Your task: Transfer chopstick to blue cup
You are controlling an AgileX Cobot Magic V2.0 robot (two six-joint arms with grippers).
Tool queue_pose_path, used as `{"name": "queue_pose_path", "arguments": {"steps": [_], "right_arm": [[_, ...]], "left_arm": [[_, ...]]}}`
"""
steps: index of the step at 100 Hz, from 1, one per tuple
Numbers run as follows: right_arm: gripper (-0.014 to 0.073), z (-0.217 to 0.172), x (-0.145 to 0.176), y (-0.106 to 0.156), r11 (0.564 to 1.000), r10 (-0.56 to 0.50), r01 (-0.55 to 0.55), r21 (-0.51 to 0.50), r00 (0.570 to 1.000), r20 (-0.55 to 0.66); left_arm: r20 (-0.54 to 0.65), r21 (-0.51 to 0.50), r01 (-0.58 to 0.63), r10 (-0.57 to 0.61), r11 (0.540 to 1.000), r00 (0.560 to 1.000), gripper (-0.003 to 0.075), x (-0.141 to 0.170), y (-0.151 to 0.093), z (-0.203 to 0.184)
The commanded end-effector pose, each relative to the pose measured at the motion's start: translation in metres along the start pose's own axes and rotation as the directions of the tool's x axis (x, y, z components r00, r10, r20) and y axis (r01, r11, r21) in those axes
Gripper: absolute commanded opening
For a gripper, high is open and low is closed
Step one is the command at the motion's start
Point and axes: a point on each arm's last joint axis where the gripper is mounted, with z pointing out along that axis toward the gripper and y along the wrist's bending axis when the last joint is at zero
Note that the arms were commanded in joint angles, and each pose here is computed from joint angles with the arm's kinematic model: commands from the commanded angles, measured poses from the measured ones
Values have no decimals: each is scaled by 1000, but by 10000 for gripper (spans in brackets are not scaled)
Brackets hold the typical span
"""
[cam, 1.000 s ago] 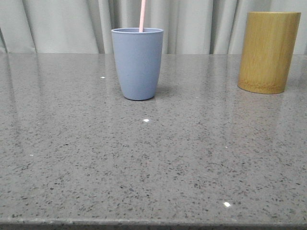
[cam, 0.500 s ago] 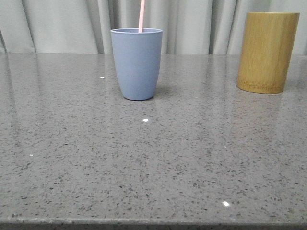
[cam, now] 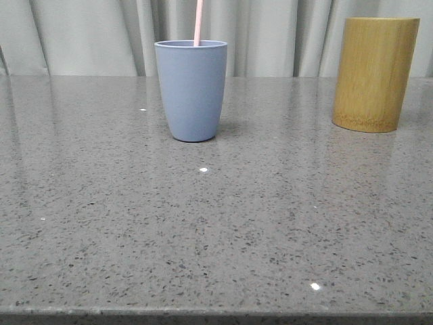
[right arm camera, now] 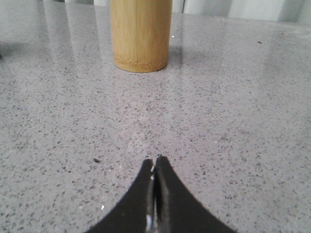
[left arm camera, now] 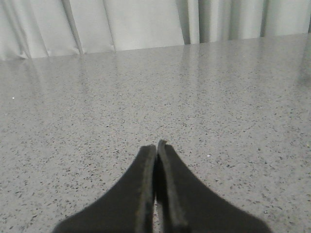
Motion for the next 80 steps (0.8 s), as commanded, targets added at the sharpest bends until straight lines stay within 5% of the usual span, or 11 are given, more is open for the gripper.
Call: {"name": "queue_pose_path", "arguments": {"steps": [1, 80], "right_arm": [[-67, -2, -10, 1, 1000, -7, 8, -1, 992, 126], [-67, -2, -11, -1, 1000, -6, 3, 25, 991, 135]], "left_arm": [[109, 4, 7, -7, 1000, 994, -19, -6, 0, -3], [109, 4, 7, -7, 1000, 994, -19, -6, 0, -3]]}}
